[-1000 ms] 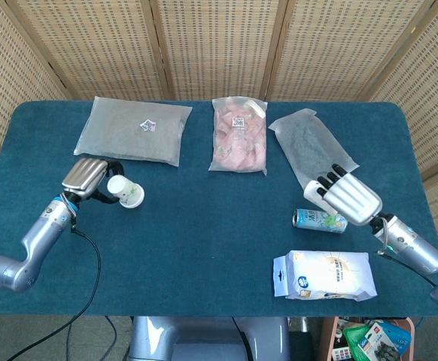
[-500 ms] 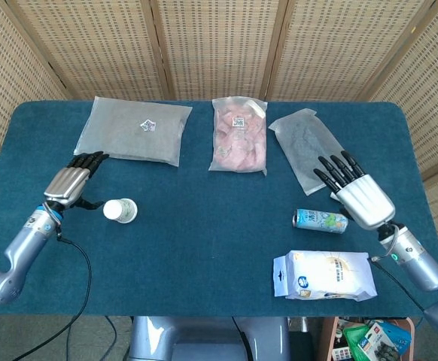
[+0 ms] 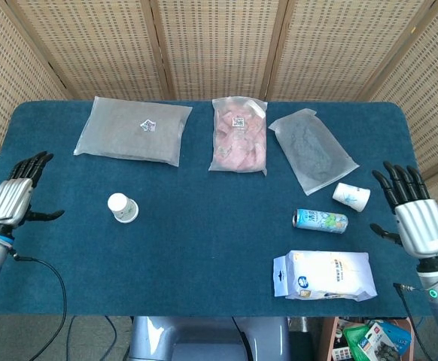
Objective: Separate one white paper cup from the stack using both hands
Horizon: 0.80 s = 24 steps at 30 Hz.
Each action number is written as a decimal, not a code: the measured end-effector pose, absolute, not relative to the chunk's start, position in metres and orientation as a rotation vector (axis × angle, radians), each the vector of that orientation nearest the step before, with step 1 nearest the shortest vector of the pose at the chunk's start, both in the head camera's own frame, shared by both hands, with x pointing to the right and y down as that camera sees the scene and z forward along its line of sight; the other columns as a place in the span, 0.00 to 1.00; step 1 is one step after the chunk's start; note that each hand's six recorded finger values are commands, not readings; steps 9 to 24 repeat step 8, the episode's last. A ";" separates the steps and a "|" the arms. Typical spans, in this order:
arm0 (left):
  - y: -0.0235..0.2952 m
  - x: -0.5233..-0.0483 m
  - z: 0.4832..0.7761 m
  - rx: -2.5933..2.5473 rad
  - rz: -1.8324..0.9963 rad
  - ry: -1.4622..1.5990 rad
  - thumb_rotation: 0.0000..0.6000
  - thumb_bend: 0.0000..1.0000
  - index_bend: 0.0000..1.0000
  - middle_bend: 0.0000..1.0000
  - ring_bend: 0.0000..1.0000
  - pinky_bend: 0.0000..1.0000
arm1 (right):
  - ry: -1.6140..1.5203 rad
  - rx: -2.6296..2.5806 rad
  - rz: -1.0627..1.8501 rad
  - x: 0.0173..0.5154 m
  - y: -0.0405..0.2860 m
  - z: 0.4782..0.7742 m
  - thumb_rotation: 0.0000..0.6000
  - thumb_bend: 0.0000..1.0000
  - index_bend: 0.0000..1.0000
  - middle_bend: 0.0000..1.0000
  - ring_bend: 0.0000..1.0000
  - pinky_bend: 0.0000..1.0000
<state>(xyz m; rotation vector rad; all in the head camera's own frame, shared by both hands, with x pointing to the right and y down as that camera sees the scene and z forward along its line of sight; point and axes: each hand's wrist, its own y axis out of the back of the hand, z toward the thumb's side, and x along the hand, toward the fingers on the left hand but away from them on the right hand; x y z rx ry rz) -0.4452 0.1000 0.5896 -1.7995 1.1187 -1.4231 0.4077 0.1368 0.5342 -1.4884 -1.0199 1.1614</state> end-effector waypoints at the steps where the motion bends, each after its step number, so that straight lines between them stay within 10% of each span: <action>1: 0.106 -0.449 0.586 -1.787 -1.424 1.130 1.00 0.13 0.00 0.00 0.00 0.00 | -1.045 -1.485 1.172 0.411 0.142 0.533 1.00 0.00 0.00 0.00 0.00 0.00; 8: 0.158 -0.467 0.558 -1.684 -1.457 1.137 1.00 0.13 0.00 0.00 0.00 0.00 | -1.166 -1.425 1.233 0.423 0.193 0.520 1.00 0.00 0.00 0.00 0.00 0.00; 24: 0.158 -0.467 0.558 -1.684 -1.457 1.137 1.00 0.13 0.00 0.00 0.00 0.00 | -1.166 -1.425 1.233 0.423 0.193 0.520 1.00 0.00 0.00 0.00 0.00 0.00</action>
